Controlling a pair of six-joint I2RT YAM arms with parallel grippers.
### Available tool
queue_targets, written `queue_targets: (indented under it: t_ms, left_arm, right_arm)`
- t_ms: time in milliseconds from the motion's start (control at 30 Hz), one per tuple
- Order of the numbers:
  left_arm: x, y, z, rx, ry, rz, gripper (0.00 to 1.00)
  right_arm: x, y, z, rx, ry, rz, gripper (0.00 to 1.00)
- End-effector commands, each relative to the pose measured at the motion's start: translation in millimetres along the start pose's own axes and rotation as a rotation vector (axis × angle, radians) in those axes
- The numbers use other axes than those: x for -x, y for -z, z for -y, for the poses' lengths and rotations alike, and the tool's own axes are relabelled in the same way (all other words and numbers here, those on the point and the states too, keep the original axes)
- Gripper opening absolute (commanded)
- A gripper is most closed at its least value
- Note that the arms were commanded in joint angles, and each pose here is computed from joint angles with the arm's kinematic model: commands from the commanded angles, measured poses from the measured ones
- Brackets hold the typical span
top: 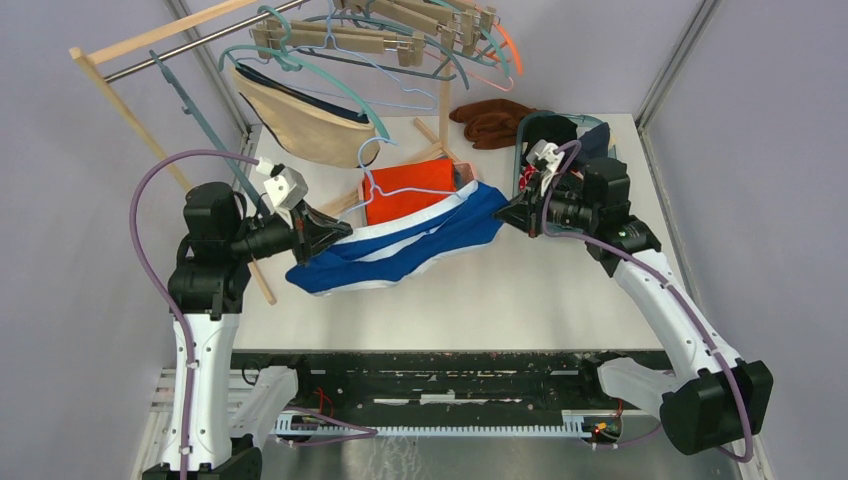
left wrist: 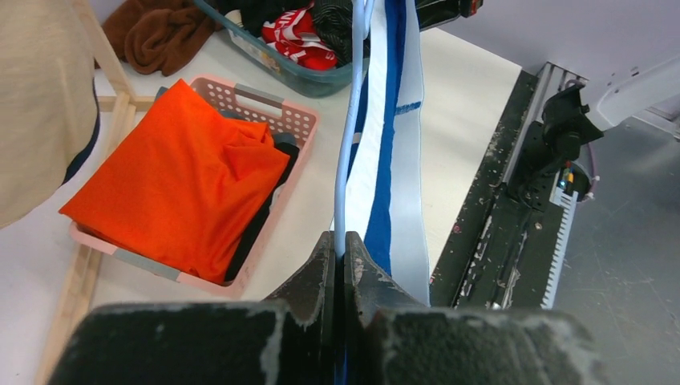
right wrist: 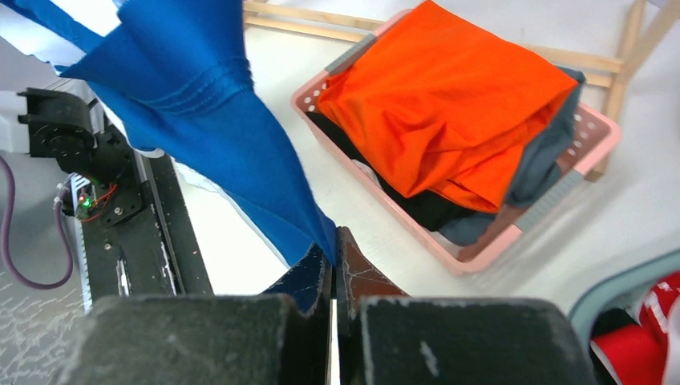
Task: Remove the underwear clipped to the hanger
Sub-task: Remove the underwear from the hanger.
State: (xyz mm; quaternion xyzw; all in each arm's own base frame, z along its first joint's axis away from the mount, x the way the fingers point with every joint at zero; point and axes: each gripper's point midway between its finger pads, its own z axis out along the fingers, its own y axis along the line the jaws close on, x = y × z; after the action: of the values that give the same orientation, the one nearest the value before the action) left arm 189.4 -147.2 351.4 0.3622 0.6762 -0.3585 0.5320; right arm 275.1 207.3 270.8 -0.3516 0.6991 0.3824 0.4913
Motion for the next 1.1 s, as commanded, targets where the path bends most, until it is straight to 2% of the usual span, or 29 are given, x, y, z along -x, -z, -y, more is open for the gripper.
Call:
queue_targets:
  t_ms: [0,267,633,900,1067]
  left_arm:
    - [15,0,-21,0.116,-0.021,0.041,0.03]
    - [14,3,-29,0.169,-0.035,0.030,0.03]
    - [6,3,-27,0.152,-0.036,0.008,0.03]
    - [-1,-2,-26,0.121,-0.013,-0.005,0.03]
    - [5,-7,-35,0.138,-0.034,-0.021,0.03]
  right_arm:
    - [15,12,34,-0.143,-0.047,0.015,0.01]
    - [10,21,59,-0.224,-0.135,0.009,0.01]
    - [14,24,58,-0.213,-0.139,0.026,0.01]
    - [18,21,40,-0.109,-0.108,0.033,0.01]
    - [4,13,23,-0.004,-0.075,-0.060,0.06]
